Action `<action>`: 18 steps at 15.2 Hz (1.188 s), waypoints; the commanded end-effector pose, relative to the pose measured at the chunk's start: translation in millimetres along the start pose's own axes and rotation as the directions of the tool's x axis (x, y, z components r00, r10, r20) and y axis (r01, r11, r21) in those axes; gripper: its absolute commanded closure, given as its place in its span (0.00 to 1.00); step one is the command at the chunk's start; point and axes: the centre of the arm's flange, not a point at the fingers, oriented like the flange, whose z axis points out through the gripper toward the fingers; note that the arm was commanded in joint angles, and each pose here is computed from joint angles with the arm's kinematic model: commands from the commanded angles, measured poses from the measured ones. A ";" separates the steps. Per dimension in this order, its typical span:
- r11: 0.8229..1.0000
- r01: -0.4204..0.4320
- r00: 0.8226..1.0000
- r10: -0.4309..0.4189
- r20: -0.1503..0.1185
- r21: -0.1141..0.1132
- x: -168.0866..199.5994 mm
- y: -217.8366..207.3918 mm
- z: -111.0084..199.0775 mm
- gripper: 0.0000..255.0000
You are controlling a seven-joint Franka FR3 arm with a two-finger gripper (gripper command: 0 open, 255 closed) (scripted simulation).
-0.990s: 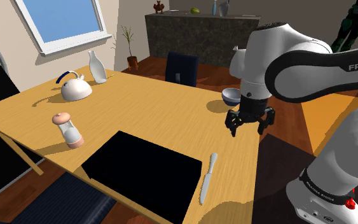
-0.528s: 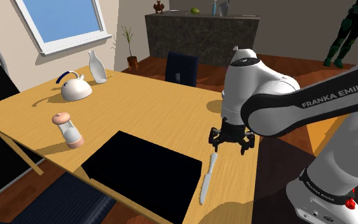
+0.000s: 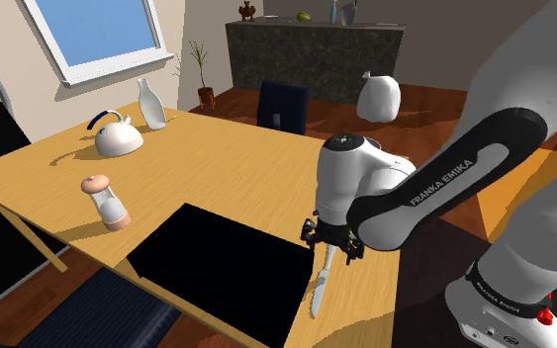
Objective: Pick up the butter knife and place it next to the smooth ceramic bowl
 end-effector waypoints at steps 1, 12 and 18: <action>1.000 -0.009 1.000 0.009 0.004 0.005 -2.4 -3.3 12.3 0.00; 1.000 -0.009 1.000 0.009 0.004 0.005 -2.5 -3.4 36.5 0.00; 1.000 -0.009 1.000 0.009 0.004 0.005 -2.8 -3.1 36.3 1.00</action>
